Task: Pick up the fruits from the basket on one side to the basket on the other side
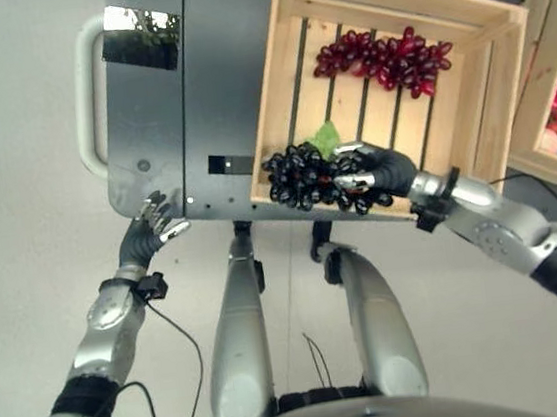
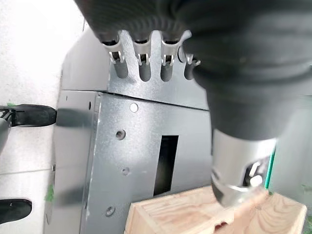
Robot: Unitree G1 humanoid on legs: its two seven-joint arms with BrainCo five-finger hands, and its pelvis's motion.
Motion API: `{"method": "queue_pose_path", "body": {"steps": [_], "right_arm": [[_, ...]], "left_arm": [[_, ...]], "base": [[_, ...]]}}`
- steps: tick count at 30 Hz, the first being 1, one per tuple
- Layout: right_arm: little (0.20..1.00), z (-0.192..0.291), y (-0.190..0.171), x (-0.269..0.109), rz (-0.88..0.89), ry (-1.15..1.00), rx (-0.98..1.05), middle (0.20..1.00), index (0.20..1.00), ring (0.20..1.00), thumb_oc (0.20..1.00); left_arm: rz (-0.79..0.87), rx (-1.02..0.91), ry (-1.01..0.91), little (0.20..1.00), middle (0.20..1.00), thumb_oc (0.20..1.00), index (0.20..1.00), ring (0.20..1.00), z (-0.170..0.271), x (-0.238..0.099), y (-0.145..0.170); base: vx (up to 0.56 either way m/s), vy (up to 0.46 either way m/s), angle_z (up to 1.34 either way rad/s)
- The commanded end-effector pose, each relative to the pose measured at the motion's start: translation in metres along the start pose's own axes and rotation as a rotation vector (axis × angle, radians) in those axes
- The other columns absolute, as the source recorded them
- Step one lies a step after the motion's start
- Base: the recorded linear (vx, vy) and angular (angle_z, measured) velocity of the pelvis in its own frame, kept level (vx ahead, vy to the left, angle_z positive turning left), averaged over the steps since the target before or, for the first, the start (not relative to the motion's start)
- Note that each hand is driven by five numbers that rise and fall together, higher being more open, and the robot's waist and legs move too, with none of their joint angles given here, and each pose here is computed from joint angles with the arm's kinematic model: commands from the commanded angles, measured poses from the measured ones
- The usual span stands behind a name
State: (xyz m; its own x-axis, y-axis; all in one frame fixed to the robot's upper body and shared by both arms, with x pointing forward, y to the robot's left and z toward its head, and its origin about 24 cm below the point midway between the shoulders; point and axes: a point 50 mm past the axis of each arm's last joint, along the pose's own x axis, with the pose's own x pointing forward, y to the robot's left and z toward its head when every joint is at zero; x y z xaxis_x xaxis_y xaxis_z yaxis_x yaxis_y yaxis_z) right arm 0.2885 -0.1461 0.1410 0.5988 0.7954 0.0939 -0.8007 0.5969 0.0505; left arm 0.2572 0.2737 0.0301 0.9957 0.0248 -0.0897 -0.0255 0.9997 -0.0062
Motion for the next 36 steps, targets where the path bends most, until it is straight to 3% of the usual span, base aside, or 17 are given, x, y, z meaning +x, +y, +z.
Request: {"method": "queue_pose_path", "body": {"steps": [1, 11, 22, 36], "right_arm": [[0.200, 0.027, 0.010, 0.007, 0.080, -0.165, 0.037, 0.200, 0.200, 0.200, 0.200], [0.200, 0.029, 0.014, 0.009, 0.079, -0.229, 0.083, 0.200, 0.200, 0.200, 0.200], [0.200, 0.047, 0.008, -0.003, 0.051, -0.275, 0.008, 0.200, 0.200, 0.200, 0.200], [0.200, 0.052, 0.002, -0.023, 0.000, -0.292, -0.012, 0.200, 0.200, 0.200, 0.200]], "left_arm": [[0.000, 0.005, 0.010, 1.000, 1.000, 1.000, 1.000, 1.000, -0.009, -0.005, -0.001], [0.000, 0.006, 0.026, 1.000, 1.000, 1.000, 1.000, 1.000, -0.016, -0.006, -0.004], [-0.163, 0.085, -0.179, 1.000, 1.000, 1.000, 1.000, 1.000, 0.030, -0.008, -0.024], [-0.221, 0.190, -0.303, 1.000, 1.000, 1.000, 1.000, 1.000, 0.059, -0.017, -0.023]], "base": [[0.00, 0.000, 0.00], [0.00, 0.000, 0.00], [0.00, 0.000, 0.00], [0.00, 0.001, 0.00]]}}
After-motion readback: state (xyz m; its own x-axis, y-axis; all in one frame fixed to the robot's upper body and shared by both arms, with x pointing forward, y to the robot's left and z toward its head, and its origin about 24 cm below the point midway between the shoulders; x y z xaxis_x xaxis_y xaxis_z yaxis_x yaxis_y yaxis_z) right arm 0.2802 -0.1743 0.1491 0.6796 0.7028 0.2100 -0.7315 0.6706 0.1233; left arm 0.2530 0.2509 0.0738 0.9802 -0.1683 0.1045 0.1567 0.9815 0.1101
